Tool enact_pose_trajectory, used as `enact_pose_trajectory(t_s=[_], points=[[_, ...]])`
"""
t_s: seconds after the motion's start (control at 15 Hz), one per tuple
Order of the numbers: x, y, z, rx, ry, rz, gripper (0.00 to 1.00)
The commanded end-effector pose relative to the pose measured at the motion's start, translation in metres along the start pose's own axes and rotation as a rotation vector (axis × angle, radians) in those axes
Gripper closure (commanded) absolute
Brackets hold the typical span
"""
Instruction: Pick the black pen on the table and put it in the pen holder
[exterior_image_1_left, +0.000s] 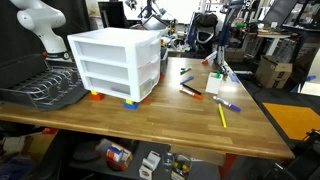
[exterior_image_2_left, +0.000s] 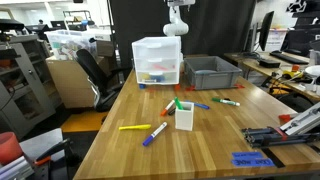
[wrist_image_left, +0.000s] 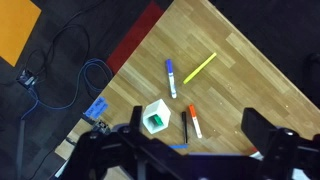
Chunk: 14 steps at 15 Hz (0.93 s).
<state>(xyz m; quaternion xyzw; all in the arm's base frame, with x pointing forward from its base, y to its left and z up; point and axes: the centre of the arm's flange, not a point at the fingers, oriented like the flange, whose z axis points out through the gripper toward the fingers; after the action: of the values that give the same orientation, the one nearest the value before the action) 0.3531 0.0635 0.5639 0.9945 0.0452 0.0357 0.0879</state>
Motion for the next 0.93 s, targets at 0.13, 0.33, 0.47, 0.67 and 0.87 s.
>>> enact_pose_trajectory(t_s=[0.13, 0.33, 0.47, 0.67, 0.87], points=[[0.0, 0.0, 0.0, 0.0, 0.0, 0.0, 0.0], [0.012, -0.009, 0.013, -0.005, -0.014, 0.007, 0.0], [0.028, -0.023, 0.032, -0.006, -0.025, -0.005, 0.0], [0.064, -0.046, 0.069, -0.044, -0.012, -0.037, 0.0], [0.105, -0.058, 0.112, -0.098, 0.014, -0.088, 0.0]])
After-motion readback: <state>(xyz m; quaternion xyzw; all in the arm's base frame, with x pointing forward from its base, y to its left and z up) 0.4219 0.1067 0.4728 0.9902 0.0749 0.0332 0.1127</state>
